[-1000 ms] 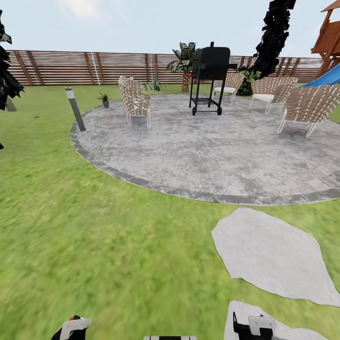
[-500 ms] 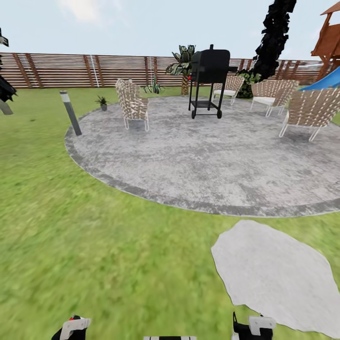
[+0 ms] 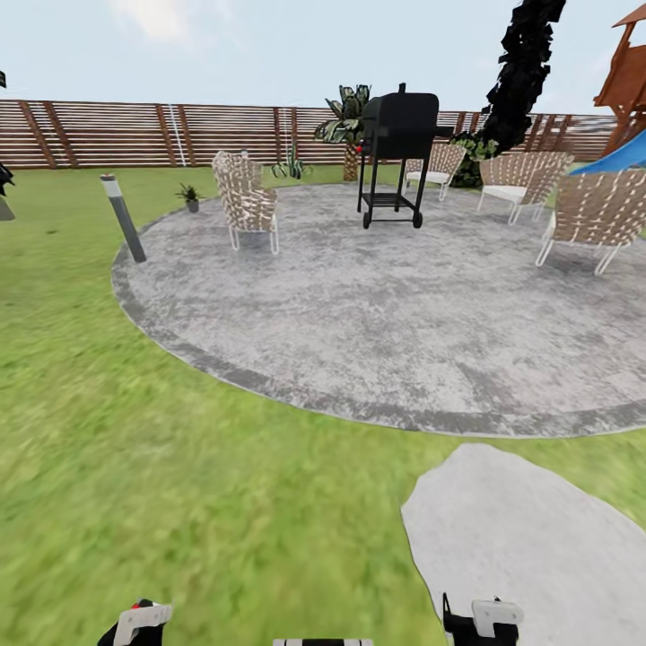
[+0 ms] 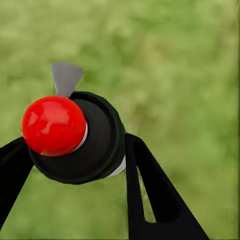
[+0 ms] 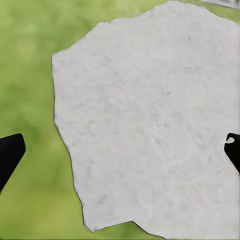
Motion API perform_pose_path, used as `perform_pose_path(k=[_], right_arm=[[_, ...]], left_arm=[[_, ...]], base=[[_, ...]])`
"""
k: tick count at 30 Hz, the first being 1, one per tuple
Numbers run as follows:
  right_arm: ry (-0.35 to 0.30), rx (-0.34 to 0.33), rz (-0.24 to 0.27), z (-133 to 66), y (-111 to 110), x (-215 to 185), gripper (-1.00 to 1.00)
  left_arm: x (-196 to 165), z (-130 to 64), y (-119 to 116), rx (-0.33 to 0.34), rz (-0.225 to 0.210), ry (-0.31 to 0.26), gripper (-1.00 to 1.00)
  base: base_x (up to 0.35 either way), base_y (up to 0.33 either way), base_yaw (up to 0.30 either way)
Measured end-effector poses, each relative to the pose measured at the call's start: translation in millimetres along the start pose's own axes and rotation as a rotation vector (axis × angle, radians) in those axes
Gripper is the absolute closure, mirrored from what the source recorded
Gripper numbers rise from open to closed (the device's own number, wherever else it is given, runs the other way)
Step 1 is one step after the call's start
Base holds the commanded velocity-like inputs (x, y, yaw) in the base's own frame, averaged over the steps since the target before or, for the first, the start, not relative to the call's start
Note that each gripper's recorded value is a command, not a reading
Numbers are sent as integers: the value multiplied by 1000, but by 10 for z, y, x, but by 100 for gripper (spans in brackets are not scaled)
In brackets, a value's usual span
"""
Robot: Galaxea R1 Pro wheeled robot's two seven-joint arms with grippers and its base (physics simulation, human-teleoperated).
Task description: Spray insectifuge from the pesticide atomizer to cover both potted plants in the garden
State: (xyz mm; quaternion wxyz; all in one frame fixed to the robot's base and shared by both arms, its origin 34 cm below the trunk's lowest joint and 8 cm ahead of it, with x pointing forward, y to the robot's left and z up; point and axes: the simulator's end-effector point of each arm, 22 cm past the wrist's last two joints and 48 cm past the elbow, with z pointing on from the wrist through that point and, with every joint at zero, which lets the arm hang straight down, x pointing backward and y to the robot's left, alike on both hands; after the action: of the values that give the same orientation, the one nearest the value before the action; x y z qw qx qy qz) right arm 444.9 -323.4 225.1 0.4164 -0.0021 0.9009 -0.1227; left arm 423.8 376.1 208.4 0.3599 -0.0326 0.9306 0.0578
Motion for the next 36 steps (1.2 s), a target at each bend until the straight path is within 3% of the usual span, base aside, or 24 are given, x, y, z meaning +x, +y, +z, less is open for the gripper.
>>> perform_pose_path(k=[36], right_arm=[[0, 0, 0, 0, 0, 0, -100]], left_arm=[[0, 0, 1, -1, -1, 0, 100]], base=[[337, -75, 0]])
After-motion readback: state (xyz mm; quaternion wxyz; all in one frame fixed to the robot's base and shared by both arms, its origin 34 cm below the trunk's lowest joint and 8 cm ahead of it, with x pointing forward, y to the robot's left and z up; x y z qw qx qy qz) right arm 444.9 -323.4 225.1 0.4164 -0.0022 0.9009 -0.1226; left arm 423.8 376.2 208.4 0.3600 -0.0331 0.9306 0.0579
